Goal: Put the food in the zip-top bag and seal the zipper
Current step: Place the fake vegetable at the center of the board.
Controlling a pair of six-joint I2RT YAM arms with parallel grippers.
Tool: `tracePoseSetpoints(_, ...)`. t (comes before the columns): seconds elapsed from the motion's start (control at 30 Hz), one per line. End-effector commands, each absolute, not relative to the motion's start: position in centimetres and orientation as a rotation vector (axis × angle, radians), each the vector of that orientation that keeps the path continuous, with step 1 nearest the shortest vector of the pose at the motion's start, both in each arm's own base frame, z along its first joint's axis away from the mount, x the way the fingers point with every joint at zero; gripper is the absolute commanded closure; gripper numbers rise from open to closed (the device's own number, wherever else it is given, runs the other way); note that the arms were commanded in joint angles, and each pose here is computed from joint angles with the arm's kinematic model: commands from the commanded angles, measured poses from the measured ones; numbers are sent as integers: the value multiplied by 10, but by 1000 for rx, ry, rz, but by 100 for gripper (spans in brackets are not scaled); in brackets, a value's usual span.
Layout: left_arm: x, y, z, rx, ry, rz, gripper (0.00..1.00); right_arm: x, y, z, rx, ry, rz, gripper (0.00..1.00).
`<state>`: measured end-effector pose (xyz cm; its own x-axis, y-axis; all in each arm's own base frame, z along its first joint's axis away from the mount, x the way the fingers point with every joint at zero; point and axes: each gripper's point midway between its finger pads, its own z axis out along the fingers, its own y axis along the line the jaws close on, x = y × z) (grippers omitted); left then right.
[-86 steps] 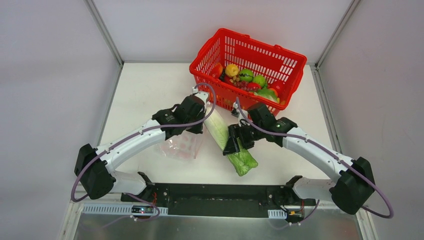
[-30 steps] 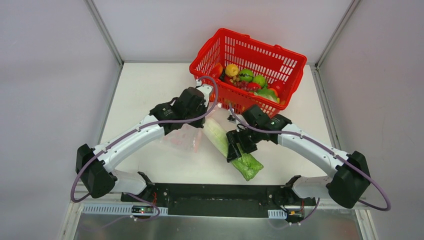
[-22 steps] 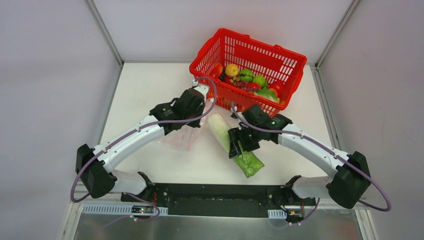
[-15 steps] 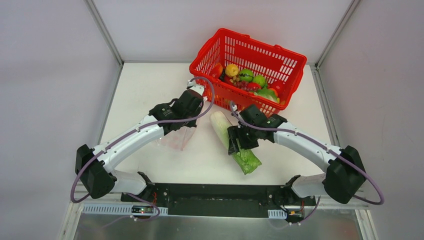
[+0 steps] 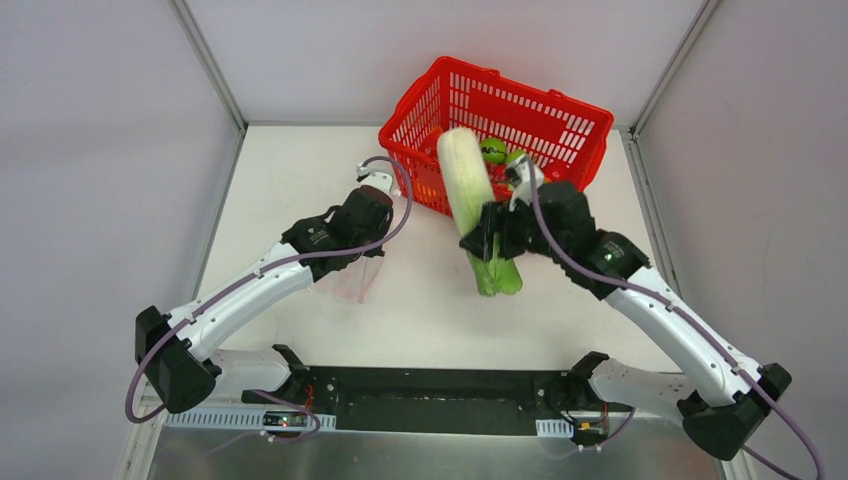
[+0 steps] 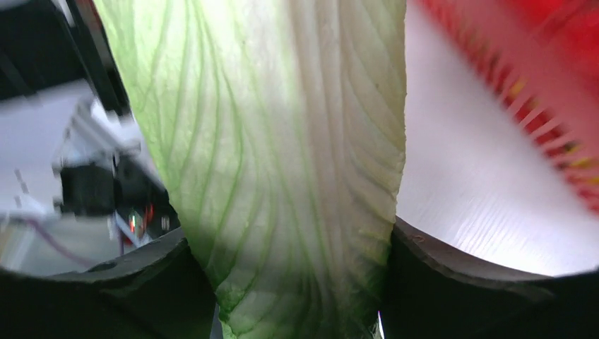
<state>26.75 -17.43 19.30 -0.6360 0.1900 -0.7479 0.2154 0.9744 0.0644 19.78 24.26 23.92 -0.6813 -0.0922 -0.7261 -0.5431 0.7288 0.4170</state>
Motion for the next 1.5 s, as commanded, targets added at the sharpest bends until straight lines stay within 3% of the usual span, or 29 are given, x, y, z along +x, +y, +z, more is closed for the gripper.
tracePoseSetpoints(0.0, 273, -183, 206, 237, 2232, -123, 100, 279, 233, 314, -226, 2006, 712, 100)
tracePoseSetpoints(0.07, 271, -184, 206, 242, 2237, -133, 100, 290, 243, 326, -276, 2012, 758, 100)
tracePoseSetpoints(0.17, 268, -177, 210, 219, 2223, -128, 100, 266, 276, 323, -504, 2014, 971, 100)
tracePoseSetpoints(0.4, 264, -140, 200, 138, 2234, -5, 100, 181, 294, 222, -720, 2324, 1149, 100)
tracePoseSetpoints(0.6, 266, -143, 197, 86, 2208, -118, 100, 156, 277, 127, -617, 2659, 968, 97)
tracePoseSetpoints(0.8, 262, -171, 184, 172, 2272, -254, 100, 165, 274, 80, -549, 2823, 762, 87)
tracePoseSetpoints(0.93, 256, -184, 172, 221, 2314, -321, 100, 170, 274, 65, -548, 2877, 687, 77)
tracePoseSetpoints(1.07, 248, -191, 157, 242, 2367, -366, 100, 173, 268, 61, -543, 2895, 590, 52)
tracePoseSetpoints(1.2, 243, -200, 148, 239, 2384, -435, 100, 176, 276, 80, -509, 2813, 671, 29)
tracePoseSetpoints(1.27, 240, -206, 144, 250, 2399, -476, 100, 179, 282, 94, -484, 2756, 733, 23)
tracePoseSetpoints(1.33, 241, -209, 141, 242, 2409, -486, 100, 184, 286, 103, -447, 2702, 763, 5)
tracePoseSetpoints(1.47, 237, -221, 137, 246, 2437, -558, 100, 189, 276, 104, -390, 2703, 685, 0)
